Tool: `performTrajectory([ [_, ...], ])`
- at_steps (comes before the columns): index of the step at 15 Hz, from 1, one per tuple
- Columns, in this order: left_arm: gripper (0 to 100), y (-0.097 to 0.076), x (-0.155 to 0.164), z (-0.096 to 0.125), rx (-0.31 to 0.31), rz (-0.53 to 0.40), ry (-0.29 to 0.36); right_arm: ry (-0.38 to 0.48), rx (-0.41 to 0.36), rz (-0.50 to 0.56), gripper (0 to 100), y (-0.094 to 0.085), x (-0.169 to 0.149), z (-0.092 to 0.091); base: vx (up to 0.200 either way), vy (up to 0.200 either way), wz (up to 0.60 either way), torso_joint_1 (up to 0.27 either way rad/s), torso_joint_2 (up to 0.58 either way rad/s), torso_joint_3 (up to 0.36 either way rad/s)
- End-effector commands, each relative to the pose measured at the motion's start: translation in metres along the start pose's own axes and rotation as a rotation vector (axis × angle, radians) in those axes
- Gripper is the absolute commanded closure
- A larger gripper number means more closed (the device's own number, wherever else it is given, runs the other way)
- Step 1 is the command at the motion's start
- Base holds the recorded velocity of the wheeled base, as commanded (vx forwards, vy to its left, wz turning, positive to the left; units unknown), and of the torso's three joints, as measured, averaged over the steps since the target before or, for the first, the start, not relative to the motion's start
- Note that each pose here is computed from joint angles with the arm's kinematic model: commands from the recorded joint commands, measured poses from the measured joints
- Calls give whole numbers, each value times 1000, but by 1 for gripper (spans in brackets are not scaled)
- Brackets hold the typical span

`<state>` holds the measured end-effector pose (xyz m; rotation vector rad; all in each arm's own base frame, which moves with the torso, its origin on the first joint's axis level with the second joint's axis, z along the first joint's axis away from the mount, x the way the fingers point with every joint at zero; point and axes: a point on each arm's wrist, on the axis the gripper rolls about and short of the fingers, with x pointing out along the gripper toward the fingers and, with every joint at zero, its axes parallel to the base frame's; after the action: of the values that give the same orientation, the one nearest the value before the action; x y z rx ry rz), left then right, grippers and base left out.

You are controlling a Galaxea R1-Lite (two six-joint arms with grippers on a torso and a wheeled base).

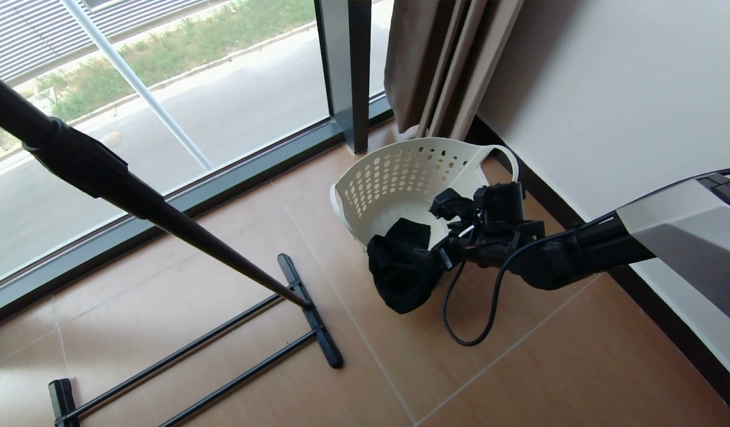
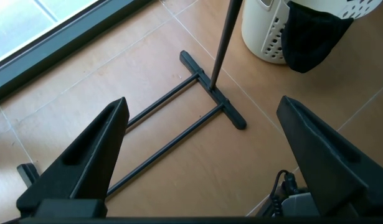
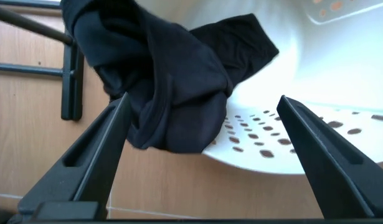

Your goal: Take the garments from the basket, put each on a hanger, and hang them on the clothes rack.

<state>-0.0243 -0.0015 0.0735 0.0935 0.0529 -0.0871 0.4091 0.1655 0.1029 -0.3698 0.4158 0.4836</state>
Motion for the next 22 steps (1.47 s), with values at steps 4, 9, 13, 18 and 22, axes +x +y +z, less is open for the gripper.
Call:
performTrajectory([
  [4, 0, 0, 0, 0, 3, 0, 1, 2, -1, 3, 0, 1, 2, -1, 0, 0, 0, 0, 0, 0],
  [9, 0, 0, 0, 0, 3, 0, 1, 23, -1, -13, 0, 1, 20, -10, 0, 0, 0, 0, 0, 0],
  [13, 0, 0, 0, 0, 19, -3, 2, 21, 1, -29, 0, -2, 27, -10, 0, 0, 0, 0, 0, 0],
  [18, 0, 0, 0, 0, 27, 0, 0, 23, 1, -30, 0, -2, 27, -11, 0, 0, 0, 0, 0, 0],
  [22, 0, 0, 0, 0, 35, 0, 3, 22, 1, -30, 0, -2, 27, -10, 0, 0, 0, 0, 0, 0],
])
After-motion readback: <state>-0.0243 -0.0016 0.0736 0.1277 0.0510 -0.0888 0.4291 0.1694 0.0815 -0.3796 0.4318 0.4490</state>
